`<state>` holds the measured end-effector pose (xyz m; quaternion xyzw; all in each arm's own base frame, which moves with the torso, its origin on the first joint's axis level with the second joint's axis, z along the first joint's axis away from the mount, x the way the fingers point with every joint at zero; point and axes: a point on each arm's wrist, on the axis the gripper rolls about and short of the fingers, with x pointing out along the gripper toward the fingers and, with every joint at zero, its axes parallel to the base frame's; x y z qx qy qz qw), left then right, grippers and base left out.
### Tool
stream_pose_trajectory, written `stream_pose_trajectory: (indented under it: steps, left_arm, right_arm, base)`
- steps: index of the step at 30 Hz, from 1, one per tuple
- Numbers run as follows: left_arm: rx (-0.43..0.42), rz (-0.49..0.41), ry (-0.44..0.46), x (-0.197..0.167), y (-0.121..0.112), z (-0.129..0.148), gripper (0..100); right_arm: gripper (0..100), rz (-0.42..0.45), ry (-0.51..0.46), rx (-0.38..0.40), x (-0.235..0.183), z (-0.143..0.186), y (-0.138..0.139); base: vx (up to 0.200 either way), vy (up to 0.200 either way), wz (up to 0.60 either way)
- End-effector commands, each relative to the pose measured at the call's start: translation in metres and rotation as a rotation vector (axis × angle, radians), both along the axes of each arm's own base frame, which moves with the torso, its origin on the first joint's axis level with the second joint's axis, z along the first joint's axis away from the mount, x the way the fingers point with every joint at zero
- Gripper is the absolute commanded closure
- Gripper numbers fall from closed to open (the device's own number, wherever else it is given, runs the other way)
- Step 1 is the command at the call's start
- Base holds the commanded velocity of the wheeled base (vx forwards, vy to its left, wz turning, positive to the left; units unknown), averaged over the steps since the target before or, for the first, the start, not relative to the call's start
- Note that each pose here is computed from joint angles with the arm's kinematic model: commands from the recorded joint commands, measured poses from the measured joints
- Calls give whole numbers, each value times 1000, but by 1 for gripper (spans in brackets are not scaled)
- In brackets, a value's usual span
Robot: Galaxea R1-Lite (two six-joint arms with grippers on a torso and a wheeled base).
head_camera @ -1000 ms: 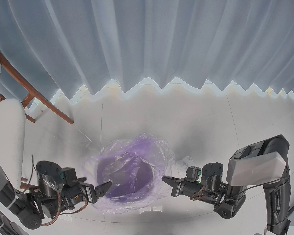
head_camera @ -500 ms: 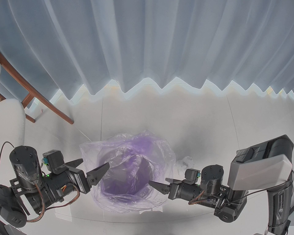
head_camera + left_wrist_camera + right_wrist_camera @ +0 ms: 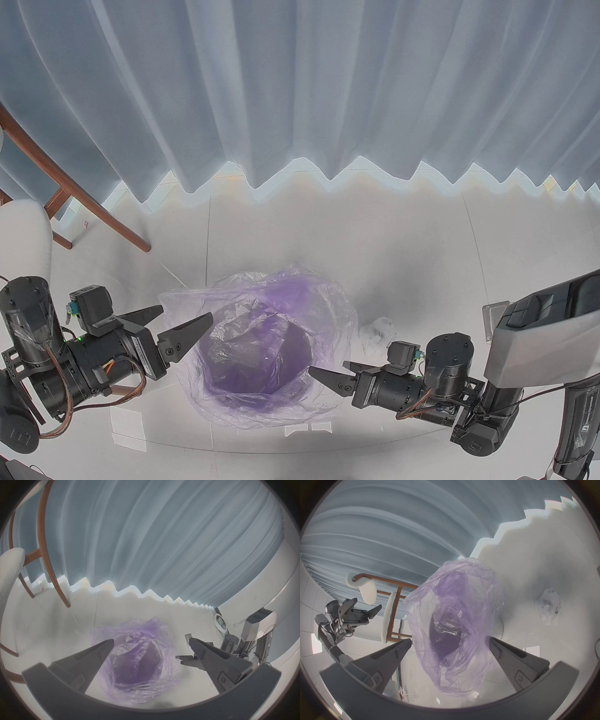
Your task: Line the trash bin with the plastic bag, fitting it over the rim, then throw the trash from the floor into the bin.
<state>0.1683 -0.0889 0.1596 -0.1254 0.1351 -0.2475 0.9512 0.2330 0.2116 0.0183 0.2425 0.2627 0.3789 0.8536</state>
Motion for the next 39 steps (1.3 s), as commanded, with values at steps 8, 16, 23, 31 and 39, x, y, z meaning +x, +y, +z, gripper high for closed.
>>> stream_pose_trajectory:
  steps: [8,16,23,31,39]
  left_arm:
    - [-22,0,-36,-1,1,8,0]
    - [-191,13,-82,10,-3,39,0]
    - [-265,9,-46,3,2,40,0]
    - [-56,149,-8,27,18,17,0]
    - [140,263,43,58,41,-10,0]
  right_arm:
    - [0,-63,-67,37,-1,21,-1]
    - [0,-91,-70,171,-5,57,-10]
    - [0,-140,-94,183,0,67,-26]
    - [0,-195,-164,205,-5,93,-53]
    - [0,-187,-151,141,-11,83,-56]
  base:
    - [-200,0,0]
    - [-25,0,0]
    - [0,0,0]
    - [0,0,0]
    - [0,0,0]
